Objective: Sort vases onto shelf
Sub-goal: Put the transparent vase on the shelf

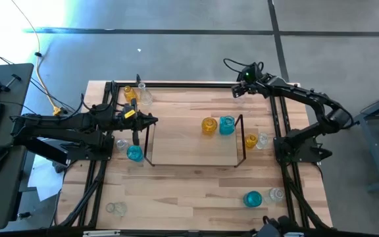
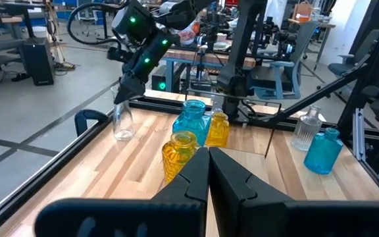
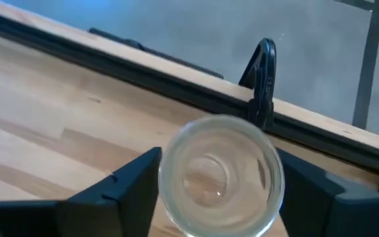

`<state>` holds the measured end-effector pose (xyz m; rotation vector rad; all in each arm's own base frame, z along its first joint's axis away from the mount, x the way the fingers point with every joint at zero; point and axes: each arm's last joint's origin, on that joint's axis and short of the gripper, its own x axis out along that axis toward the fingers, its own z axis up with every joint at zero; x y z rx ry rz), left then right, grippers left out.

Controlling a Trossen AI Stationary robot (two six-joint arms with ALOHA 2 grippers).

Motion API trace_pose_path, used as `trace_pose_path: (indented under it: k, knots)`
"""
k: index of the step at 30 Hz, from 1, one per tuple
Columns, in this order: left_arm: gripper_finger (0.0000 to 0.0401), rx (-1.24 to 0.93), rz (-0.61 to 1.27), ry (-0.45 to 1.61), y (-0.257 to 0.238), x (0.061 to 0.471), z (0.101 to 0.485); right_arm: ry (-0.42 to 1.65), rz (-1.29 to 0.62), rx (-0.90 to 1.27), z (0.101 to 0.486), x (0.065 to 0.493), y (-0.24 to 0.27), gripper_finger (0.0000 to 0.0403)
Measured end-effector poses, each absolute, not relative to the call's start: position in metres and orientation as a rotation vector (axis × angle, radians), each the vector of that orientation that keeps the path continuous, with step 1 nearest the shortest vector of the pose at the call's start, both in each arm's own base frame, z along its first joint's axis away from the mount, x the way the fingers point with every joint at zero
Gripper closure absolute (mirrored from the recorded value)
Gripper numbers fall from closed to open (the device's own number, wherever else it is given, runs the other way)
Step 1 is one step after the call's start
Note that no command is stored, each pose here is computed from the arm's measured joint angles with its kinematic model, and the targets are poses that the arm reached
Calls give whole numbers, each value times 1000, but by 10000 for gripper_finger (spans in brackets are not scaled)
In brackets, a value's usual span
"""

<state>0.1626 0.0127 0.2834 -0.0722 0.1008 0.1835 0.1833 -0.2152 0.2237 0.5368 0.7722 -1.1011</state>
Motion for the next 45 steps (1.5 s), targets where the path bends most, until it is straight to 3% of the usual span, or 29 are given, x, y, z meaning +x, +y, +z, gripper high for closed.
trace_pose_path:
  k: [5,12,18,27,32,45]
  knots:
    - [401,-71,186,121,13,162,281,768,-1103,533,224,183,-215,230]
    - [401,-71,202,122,13,161,282,767,-1070,514,229,187,-207,233]
    - [401,-70,207,108,13,159,283,711,-1012,448,264,199,-187,232]
    - [401,-71,224,101,16,157,284,640,-763,282,343,253,-134,232]
    - [401,-72,236,102,18,157,284,641,-622,205,367,287,-105,232]
    - [401,-73,243,119,19,156,282,885,-321,85,342,388,-64,231]
